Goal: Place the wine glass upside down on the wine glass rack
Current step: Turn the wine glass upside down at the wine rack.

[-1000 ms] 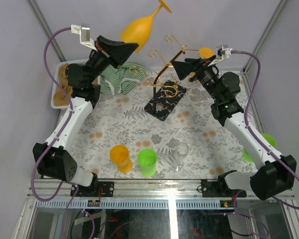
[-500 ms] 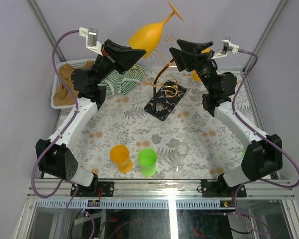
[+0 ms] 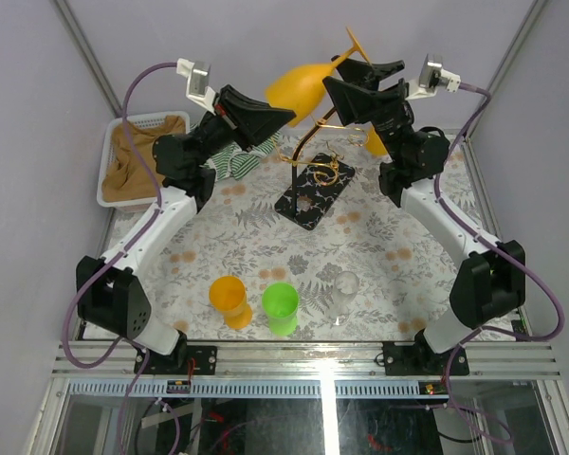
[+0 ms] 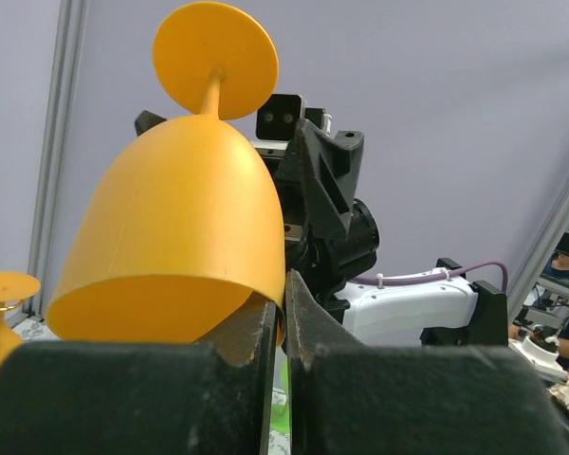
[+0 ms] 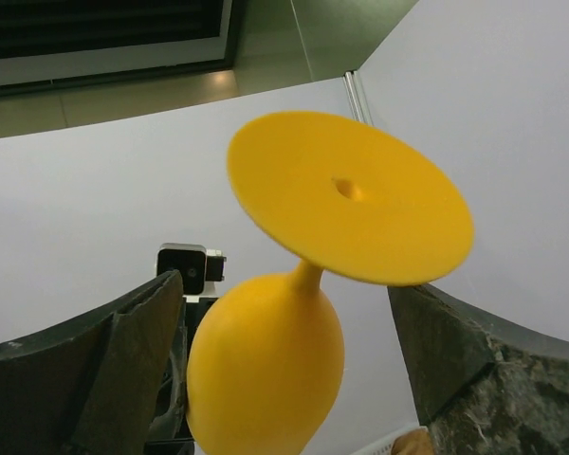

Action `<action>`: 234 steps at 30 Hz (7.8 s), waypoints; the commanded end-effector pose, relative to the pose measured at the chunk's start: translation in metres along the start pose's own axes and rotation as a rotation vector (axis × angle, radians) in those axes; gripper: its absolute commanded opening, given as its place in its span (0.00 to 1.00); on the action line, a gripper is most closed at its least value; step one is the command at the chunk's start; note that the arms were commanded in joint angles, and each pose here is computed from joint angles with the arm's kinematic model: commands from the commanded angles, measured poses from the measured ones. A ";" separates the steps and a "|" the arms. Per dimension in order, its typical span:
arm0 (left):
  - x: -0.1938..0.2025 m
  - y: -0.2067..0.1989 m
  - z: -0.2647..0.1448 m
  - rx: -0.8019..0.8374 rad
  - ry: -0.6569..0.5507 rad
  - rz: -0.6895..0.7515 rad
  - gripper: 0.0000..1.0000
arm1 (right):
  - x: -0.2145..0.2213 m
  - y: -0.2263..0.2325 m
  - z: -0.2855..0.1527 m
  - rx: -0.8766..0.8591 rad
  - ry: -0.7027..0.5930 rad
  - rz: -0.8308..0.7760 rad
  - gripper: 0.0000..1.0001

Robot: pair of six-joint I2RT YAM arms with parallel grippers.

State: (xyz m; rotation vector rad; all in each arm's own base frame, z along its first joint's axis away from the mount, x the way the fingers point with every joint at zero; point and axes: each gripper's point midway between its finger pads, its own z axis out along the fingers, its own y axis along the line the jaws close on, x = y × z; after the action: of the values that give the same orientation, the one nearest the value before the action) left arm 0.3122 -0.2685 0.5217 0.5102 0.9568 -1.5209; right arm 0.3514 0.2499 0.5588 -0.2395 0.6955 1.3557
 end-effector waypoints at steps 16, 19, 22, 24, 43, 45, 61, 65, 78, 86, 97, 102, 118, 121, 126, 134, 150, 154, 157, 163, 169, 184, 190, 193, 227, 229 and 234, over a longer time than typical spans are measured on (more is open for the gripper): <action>0.006 -0.014 0.013 0.112 -0.040 -0.037 0.02 | -0.012 0.012 0.012 -0.043 -0.034 -0.055 0.00; 0.004 -0.015 0.014 0.116 -0.042 -0.034 0.04 | -0.011 0.010 0.012 -0.029 -0.032 -0.052 0.00; 0.004 -0.015 0.014 0.113 -0.043 -0.029 0.03 | -0.007 0.009 0.012 -0.031 -0.015 -0.043 0.01; 0.003 -0.015 0.014 0.113 -0.046 -0.029 0.02 | -0.004 0.011 0.012 -0.040 -0.004 -0.030 0.14; -0.010 -0.014 0.018 0.106 -0.103 -0.014 0.00 | 0.013 -0.001 0.000 0.013 0.028 -0.010 0.41; -0.013 -0.014 0.019 0.104 -0.113 -0.009 0.00 | 0.015 -0.002 -0.001 0.020 0.031 -0.005 0.42; -0.014 -0.018 0.019 0.130 -0.125 -0.021 0.00 | 0.015 -0.013 -0.005 0.070 0.013 -0.035 0.36; -0.010 -0.018 0.018 0.140 -0.105 -0.025 0.00 | 0.012 -0.013 -0.001 0.060 -0.006 -0.028 0.16; 0.005 -0.024 0.020 0.180 -0.059 -0.060 0.00 | 0.010 -0.015 0.008 0.040 -0.018 -0.025 0.28; 0.007 -0.023 0.019 0.179 -0.052 -0.065 0.00 | 0.007 -0.014 0.014 0.024 -0.027 -0.026 0.29; 0.012 -0.022 0.017 0.179 -0.042 -0.076 0.00 | 0.013 -0.025 0.015 0.042 -0.029 -0.021 0.34; 0.012 -0.024 0.016 0.183 -0.039 -0.075 0.00 | 0.014 -0.028 0.015 0.048 -0.033 -0.013 0.40; 0.016 -0.022 0.015 0.188 -0.037 -0.089 0.00 | 0.013 -0.027 0.016 0.046 -0.034 -0.012 0.16; 0.018 -0.021 0.014 0.192 -0.036 -0.100 0.01 | 0.013 -0.026 0.016 0.049 -0.031 -0.013 0.00; 0.019 -0.022 0.013 0.195 -0.031 -0.093 0.09 | 0.014 -0.026 0.014 0.055 -0.026 -0.012 0.00; 0.022 -0.024 0.011 0.194 -0.009 -0.072 0.19 | 0.014 -0.032 0.011 0.085 -0.026 -0.043 0.00; 0.022 -0.006 -0.006 0.124 -0.008 -0.073 0.50 | 0.002 -0.040 -0.005 0.180 -0.019 -0.137 0.00; 0.027 0.003 -0.014 0.098 0.009 -0.080 0.48 | -0.006 -0.045 -0.012 0.214 -0.024 -0.158 0.00; 0.029 0.009 -0.022 0.071 0.012 -0.087 0.48 | -0.014 -0.050 -0.018 0.233 -0.033 -0.166 0.00; 0.038 0.015 -0.027 0.050 0.036 -0.103 0.47 | -0.020 -0.055 -0.023 0.246 -0.036 -0.176 0.00; 0.046 0.023 -0.034 0.020 0.080 -0.100 0.46 | -0.022 -0.060 -0.031 0.270 -0.016 -0.197 0.00; 0.005 0.059 -0.077 -0.192 0.107 0.039 0.46 | -0.047 -0.046 -0.087 0.510 0.210 -0.509 0.00; -0.006 0.063 -0.080 -0.211 0.099 0.069 0.46 | -0.021 -0.042 -0.137 0.590 0.421 -0.521 0.00; -0.008 0.067 -0.081 -0.224 0.102 0.077 0.46 | -0.005 -0.046 -0.169 0.639 0.515 -0.524 0.00; -0.032 0.112 -0.090 -0.270 0.063 0.103 0.45 | 0.062 -0.108 -0.235 0.663 0.515 -0.577 0.00; -0.034 0.115 -0.091 -0.272 0.061 0.103 0.45 | 0.063 -0.110 -0.233 0.658 0.515 -0.580 0.00; -0.038 0.122 -0.091 -0.266 0.054 0.103 0.44 | 0.065 -0.115 -0.233 0.658 0.519 -0.604 0.00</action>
State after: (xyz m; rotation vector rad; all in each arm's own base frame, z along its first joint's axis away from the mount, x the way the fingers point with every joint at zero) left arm 0.4211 -0.1711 0.4451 0.3577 1.2225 -1.2905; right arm 0.3840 0.1489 0.2612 -0.2273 1.5043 0.4601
